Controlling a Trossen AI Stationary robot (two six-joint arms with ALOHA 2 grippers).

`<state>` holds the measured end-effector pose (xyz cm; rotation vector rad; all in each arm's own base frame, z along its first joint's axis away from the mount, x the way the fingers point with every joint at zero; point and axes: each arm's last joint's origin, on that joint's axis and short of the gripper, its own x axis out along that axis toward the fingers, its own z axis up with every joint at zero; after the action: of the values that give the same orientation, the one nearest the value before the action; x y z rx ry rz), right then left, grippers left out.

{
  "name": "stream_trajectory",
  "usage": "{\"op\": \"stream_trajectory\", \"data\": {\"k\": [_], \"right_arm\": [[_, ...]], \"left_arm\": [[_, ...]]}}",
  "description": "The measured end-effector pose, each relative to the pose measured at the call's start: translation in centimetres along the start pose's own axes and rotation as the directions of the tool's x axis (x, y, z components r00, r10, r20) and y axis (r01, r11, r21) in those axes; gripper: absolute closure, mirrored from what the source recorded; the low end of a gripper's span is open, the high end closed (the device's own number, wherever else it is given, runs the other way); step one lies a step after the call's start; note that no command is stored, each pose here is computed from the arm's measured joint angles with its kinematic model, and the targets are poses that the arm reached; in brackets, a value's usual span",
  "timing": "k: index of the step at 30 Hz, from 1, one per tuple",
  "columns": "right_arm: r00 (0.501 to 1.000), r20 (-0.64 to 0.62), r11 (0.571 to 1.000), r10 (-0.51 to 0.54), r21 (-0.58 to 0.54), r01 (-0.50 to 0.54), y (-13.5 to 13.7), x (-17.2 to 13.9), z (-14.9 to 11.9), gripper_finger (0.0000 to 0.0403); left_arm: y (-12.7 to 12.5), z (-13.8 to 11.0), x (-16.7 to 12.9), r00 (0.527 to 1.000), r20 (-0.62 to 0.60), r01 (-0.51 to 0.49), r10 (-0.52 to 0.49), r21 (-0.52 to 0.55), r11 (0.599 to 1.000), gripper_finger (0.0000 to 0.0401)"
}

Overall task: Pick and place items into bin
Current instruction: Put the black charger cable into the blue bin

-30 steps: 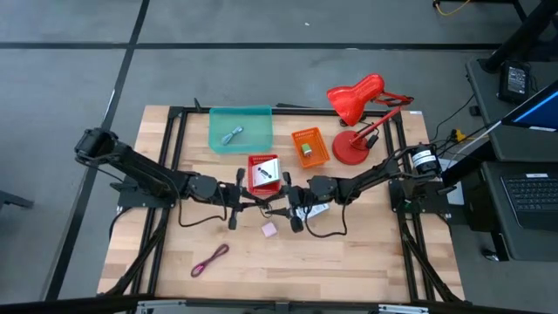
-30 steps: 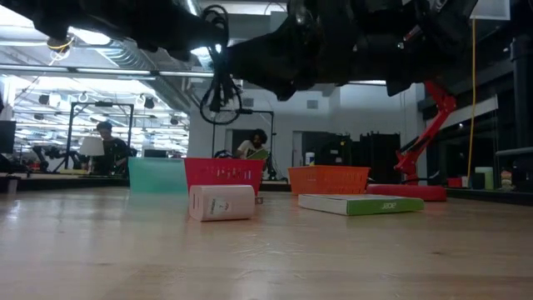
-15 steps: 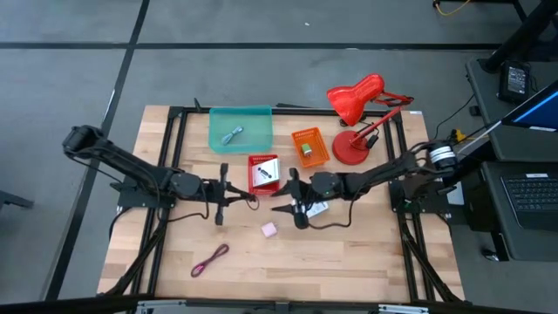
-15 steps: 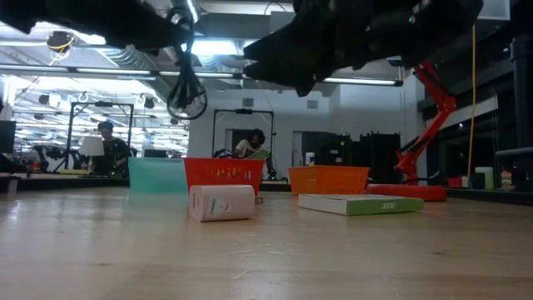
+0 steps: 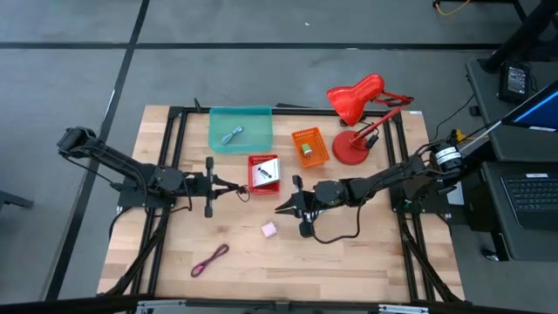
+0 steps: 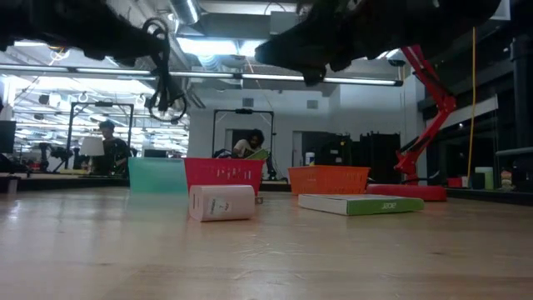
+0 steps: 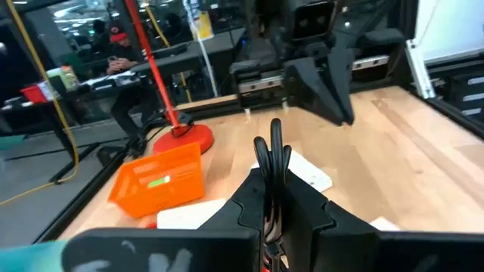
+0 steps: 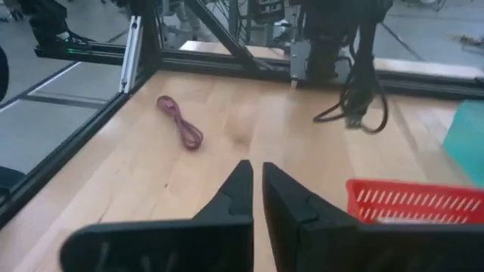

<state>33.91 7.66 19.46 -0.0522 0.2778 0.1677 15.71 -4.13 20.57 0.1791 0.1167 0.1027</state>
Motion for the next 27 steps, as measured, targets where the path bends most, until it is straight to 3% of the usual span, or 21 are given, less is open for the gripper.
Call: {"op": "stream_trajectory", "data": {"k": [7,13,16,21,27], "right_arm": [[0.992,0.102,0.996,-0.068,0.068,0.061,0.7,-1.9,-3.0,0.0398],[0.973,0.218,0.993,-0.074,0.111,0.050,0.7,-3.9,-4.8,0.0401],[0.973,0.213,0.991,-0.093,0.115,0.069,0.4,-4.4,-5.4,0.0402],[0.959,0.186,0.972,-0.215,0.135,0.191,0.0,-4.7,-6.0,0.0403],[0.957,0.176,0.969,-0.230,0.132,0.208,-0.4,-4.7,-6.1,0.0403]], "left_arm": [[0.6,-0.3,-0.8,0.996,-0.031,-0.082,0.080,-0.041,0.996,0.0385],[0.9,-0.3,-0.9,0.981,-0.046,-0.190,0.187,-0.070,0.979,0.0386],[1.2,0.0,-0.9,0.959,-0.050,-0.282,0.278,-0.088,0.955,0.0386],[1.6,0.2,-1.0,0.913,-0.060,-0.407,0.403,-0.103,0.907,0.0386],[2.4,0.1,-1.0,0.856,-0.078,-0.516,0.511,-0.127,0.847,0.0387]]}}
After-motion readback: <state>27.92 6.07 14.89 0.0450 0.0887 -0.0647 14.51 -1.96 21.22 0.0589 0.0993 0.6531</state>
